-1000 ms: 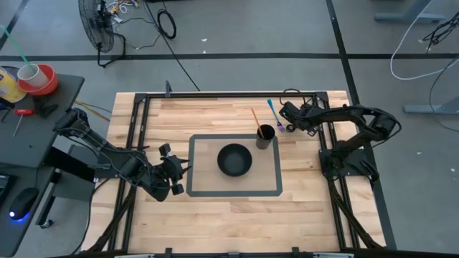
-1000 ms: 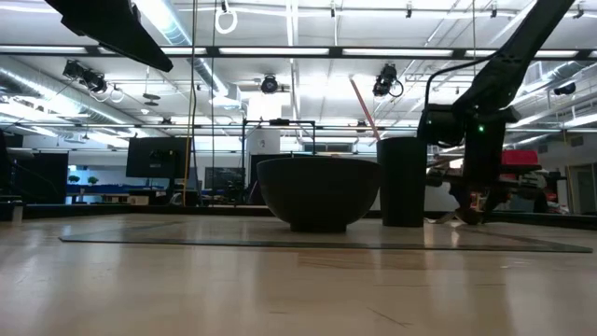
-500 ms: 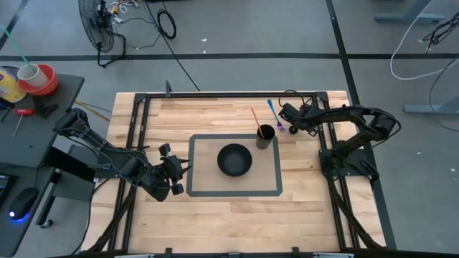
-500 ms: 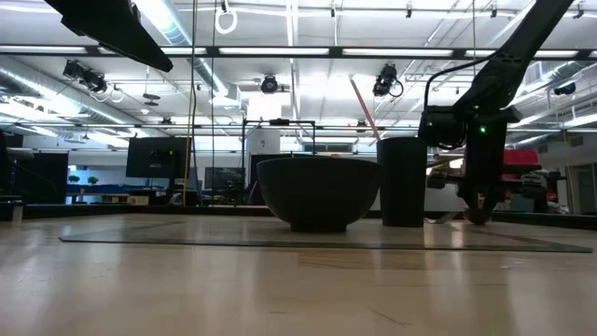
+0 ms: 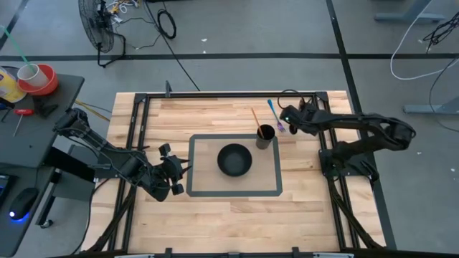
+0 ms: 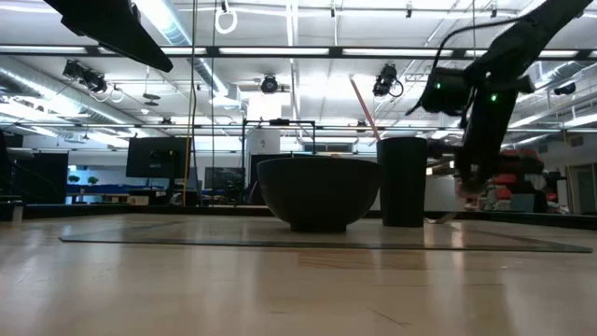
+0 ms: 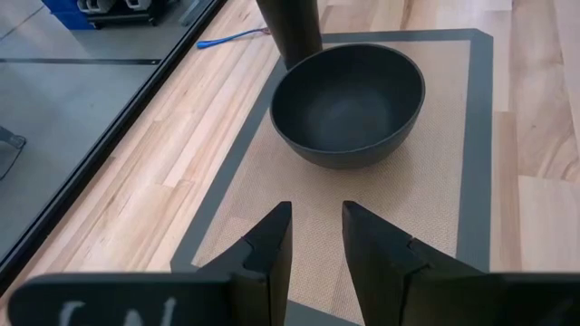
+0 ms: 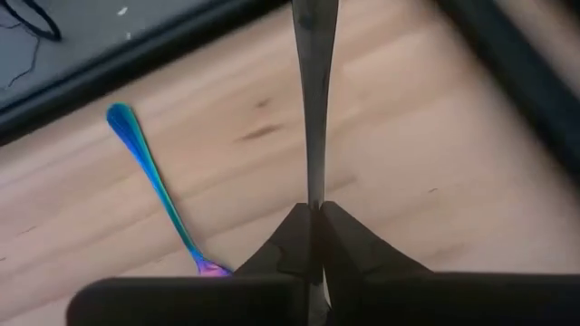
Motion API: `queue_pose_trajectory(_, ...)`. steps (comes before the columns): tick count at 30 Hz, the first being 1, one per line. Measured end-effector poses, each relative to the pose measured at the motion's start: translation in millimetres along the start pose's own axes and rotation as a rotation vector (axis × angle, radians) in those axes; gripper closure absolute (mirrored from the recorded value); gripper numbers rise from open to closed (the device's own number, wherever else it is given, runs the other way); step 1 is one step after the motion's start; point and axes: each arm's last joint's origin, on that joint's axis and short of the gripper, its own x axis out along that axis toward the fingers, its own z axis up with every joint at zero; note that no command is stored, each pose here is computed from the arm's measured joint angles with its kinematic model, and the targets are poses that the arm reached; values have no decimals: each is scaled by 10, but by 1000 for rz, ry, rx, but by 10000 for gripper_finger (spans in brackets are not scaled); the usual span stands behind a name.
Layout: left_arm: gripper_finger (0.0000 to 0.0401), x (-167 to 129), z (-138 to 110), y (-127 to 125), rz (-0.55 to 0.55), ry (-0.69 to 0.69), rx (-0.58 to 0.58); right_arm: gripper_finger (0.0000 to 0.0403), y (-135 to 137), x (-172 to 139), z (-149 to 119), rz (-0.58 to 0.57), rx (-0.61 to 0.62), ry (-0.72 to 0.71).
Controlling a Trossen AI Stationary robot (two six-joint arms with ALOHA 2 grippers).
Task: Pick & Place Utensil
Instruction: Put the black spoon into the black bowl on the transparent mat
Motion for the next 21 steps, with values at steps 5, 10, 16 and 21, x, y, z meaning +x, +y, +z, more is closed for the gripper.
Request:
queue_pose_trajectory(5, 296, 0, 0, 0, 0, 0, -2, 384, 109, -418, 111, -33, -146, -34)
queue_pose_trajectory(10, 296, 0, 0, 0, 0, 0, -2, 381, 343, -950, 170, 53, -247, -97)
queue_pose_trajectory(16, 296, 0, 0, 0, 0, 0, -2, 385, 620, -1635, 180, 309, -302, -207)
queue_pose_trajectory(21, 296, 0, -1, 1, 0, 1, -1, 386, 947, -2090, 61, 506, -377, -274)
